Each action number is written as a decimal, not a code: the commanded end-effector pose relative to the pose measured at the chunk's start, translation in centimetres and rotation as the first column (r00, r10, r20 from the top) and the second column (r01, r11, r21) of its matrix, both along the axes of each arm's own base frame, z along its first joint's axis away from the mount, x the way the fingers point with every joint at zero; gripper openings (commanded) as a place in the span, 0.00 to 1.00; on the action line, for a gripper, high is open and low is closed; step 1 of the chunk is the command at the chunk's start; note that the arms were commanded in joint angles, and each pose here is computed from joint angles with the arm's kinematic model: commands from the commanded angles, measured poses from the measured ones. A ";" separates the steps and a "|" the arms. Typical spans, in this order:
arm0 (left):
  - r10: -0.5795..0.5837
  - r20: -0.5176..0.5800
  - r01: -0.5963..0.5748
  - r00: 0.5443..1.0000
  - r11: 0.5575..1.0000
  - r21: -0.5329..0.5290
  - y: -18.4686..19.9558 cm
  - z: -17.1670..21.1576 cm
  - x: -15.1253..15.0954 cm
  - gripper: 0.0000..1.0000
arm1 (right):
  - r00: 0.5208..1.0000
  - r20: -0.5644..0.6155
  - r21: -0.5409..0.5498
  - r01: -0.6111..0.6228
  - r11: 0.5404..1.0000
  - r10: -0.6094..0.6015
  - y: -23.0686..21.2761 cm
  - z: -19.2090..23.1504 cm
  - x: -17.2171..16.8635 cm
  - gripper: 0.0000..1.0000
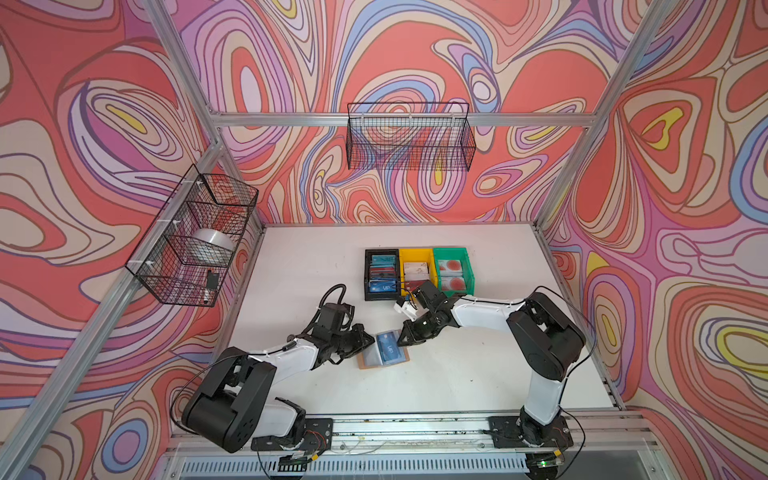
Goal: Take the credit cards out of the card holder
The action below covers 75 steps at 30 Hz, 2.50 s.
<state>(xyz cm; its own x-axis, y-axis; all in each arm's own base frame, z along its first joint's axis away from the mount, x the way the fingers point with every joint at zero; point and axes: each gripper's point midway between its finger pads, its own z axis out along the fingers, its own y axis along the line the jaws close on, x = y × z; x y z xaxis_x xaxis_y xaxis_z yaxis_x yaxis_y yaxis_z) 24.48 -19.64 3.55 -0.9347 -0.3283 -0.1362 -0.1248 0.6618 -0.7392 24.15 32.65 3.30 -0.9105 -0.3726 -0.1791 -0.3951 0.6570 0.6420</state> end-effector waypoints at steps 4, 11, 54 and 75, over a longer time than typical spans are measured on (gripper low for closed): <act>-0.012 0.012 0.012 1.000 1.000 -0.021 -0.8 0.1 0.1 0.11 | 1.000 -0.007 -0.017 -0.004 1.000 0.004 -0.2 -1.2 -0.1 0.06; -0.030 -0.004 0.030 1.000 0.999 -0.017 -1.5 -0.7 -0.2 0.14 | 0.999 -0.034 -0.020 -0.003 1.000 0.002 -0.2 -2.0 -0.4 0.06; -0.045 -0.037 0.045 0.998 0.999 0.000 -1.3 -2.9 -1.4 0.00 | 0.996 -0.086 0.028 0.000 1.000 0.002 0.4 -2.0 -1.1 0.05; -0.096 -0.052 0.101 0.994 0.989 0.104 0.0 -2.0 -1.9 0.00 | 0.995 -0.099 0.039 -0.001 0.999 0.005 0.7 -2.0 -1.1 0.06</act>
<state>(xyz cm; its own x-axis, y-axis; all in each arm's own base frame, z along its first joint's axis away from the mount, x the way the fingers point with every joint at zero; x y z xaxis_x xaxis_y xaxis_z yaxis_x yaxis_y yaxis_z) 24.19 -21.26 3.29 -0.9567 -0.2354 -0.1712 -0.0389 0.6863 -0.7262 23.53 33.78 2.89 -0.9192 -0.3680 -0.1404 -0.3508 0.6029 0.7165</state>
